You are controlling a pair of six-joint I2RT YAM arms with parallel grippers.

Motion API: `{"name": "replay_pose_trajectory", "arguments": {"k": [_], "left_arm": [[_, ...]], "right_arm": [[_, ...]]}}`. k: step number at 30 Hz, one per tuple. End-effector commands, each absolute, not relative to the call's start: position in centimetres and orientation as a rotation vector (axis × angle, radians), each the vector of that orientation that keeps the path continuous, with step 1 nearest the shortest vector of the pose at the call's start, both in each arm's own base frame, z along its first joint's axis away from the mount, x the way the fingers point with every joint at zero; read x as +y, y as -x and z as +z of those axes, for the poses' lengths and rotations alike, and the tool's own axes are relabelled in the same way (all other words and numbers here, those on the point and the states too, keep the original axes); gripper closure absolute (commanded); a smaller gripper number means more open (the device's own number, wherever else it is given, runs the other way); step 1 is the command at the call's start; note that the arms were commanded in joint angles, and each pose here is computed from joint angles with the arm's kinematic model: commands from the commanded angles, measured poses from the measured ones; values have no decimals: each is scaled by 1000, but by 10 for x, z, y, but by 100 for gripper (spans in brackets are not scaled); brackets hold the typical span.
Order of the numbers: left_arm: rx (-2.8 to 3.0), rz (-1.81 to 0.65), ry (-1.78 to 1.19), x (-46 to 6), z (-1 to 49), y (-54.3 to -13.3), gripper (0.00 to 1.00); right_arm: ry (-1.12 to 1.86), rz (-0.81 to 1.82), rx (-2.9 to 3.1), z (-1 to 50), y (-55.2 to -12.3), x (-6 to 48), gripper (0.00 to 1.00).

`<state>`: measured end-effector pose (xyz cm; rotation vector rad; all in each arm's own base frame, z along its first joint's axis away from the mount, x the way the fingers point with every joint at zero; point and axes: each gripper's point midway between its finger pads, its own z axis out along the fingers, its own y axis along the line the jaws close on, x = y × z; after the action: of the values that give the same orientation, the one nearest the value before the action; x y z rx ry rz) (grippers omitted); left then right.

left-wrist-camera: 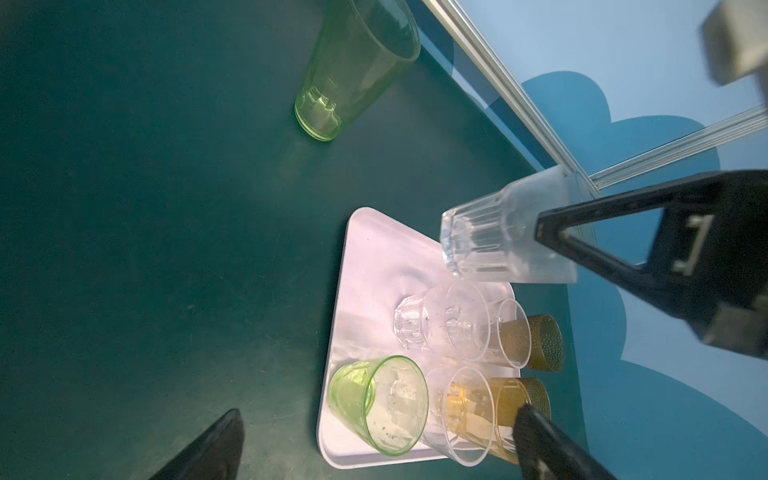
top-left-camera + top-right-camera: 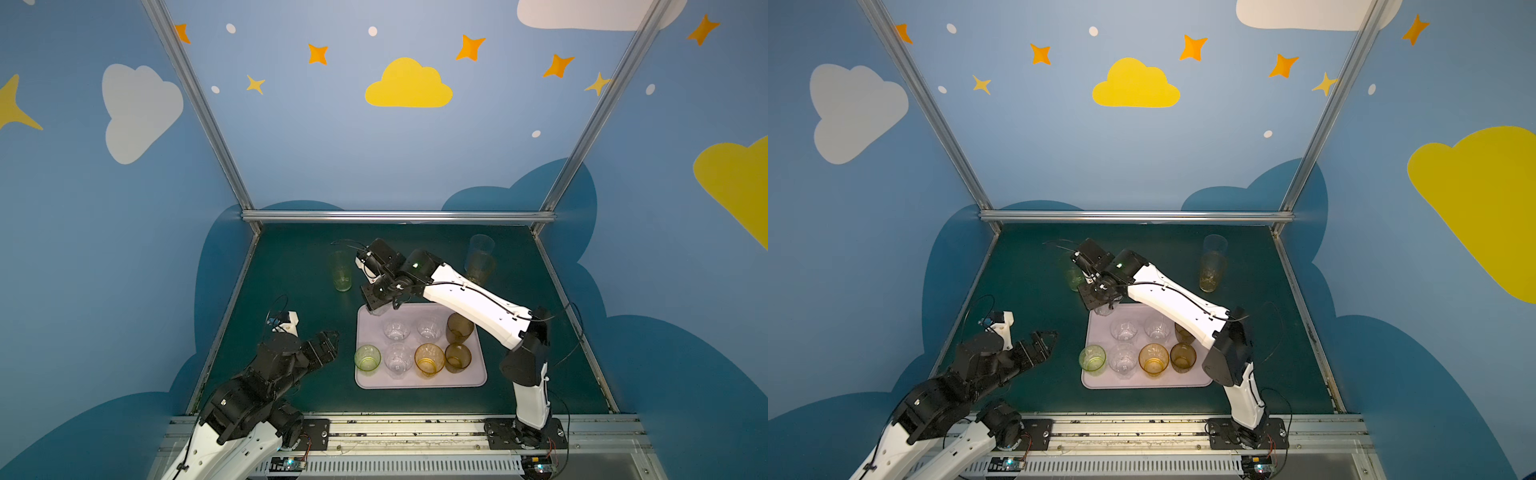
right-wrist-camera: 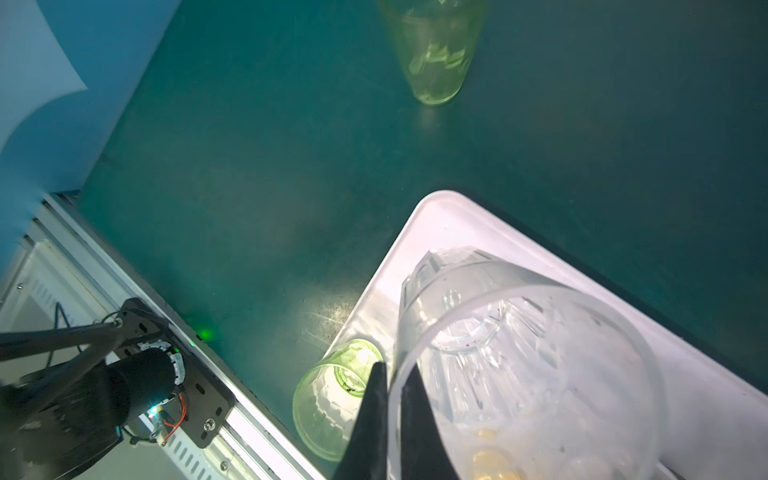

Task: Place the glasses into the tray
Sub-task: Place the glass on the tray.

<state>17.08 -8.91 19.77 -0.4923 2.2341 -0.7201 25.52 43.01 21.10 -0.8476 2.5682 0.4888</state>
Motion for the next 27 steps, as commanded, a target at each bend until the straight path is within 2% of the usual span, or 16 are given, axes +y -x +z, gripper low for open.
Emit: {"name": "replay_pose_trajectory", "arguments": {"k": [1, 27], "left_arm": [[2248, -673, 525, -81, 192, -168, 0], [2259, -650, 529, -81, 184, -171, 0]], "right_arm": [[851, 558, 2563, 216, -250, 447, 100], [887, 451, 2692, 166, -226, 461, 100]]}}
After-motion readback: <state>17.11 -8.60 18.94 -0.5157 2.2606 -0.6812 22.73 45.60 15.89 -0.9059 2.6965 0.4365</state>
